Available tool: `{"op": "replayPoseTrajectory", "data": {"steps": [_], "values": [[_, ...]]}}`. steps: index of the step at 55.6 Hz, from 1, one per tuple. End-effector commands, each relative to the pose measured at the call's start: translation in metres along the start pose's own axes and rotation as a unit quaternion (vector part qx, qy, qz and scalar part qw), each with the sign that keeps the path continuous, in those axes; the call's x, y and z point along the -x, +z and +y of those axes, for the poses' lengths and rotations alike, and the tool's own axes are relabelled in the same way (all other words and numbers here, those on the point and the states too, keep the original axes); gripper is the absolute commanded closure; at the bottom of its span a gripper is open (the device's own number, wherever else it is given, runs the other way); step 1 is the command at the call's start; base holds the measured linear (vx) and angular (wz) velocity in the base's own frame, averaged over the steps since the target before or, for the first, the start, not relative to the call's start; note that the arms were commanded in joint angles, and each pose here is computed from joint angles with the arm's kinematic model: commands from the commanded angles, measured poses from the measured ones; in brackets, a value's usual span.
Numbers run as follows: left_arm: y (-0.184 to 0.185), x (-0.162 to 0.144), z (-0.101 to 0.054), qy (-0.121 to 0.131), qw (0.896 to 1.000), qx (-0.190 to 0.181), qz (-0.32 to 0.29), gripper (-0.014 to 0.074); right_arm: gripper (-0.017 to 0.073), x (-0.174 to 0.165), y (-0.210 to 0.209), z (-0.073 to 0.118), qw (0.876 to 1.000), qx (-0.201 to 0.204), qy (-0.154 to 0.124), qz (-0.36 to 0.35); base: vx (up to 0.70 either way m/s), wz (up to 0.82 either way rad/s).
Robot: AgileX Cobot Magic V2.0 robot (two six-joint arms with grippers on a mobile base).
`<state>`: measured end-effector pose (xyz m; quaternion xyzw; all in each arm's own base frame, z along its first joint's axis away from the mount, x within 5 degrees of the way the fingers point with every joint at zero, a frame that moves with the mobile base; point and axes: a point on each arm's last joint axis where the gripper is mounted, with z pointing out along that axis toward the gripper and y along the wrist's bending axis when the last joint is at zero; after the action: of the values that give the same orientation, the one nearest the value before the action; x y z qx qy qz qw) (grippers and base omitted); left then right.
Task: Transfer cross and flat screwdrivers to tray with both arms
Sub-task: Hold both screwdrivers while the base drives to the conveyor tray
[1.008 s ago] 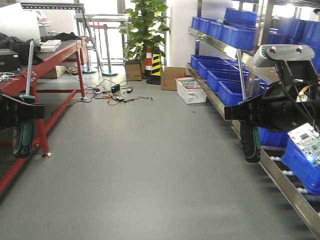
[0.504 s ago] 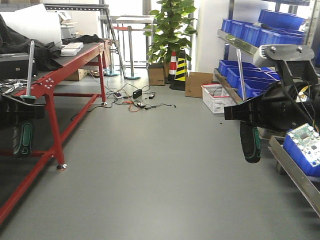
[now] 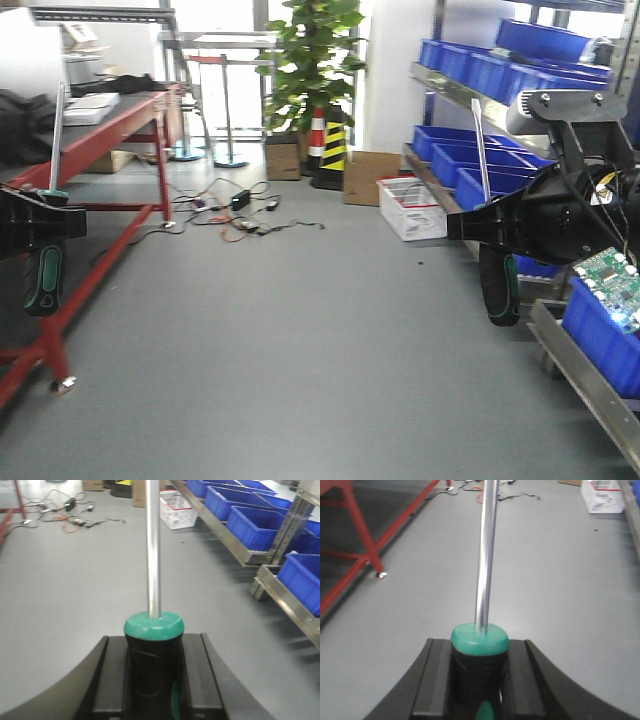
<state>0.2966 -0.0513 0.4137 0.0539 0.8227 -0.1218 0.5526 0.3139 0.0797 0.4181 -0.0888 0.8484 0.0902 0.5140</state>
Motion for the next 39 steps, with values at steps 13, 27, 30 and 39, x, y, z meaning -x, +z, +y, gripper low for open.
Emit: {"op": "replayPoseTrajectory", "data": {"steps": [13,27,30,39], "values": [[-0.0181,0.0233,-0.0043,-0.008,0.997,-0.001,-0.076,0.0594,0.0567,0.0236,-0.0222,0.0016,0.996,0.002,-0.001,-0.084,0.44,-0.58],[-0.0181,0.0233,-0.0043,-0.008,0.997,-0.001,-0.076,0.0594,0.0567,0.0236,-0.0222,0.0016,0.996,0.002,-0.001,-0.084,0.38,-0.83],[-0.0181,0.0233,-0.0043,-0.008,0.997,-0.001,-0.076,0.0594,0.0567,0.0236,-0.0222,0.0016,0.996,0.002,-0.001,-0.084,0.32,-0.88],[-0.0181,0.0233,-0.0043,-0.008,0.997,-0.001,-0.076,0.0594,0.0567,0.0236,-0.0222,0.0016,0.996,0.002,-0.001,-0.084,0.3,-0.88]]}}
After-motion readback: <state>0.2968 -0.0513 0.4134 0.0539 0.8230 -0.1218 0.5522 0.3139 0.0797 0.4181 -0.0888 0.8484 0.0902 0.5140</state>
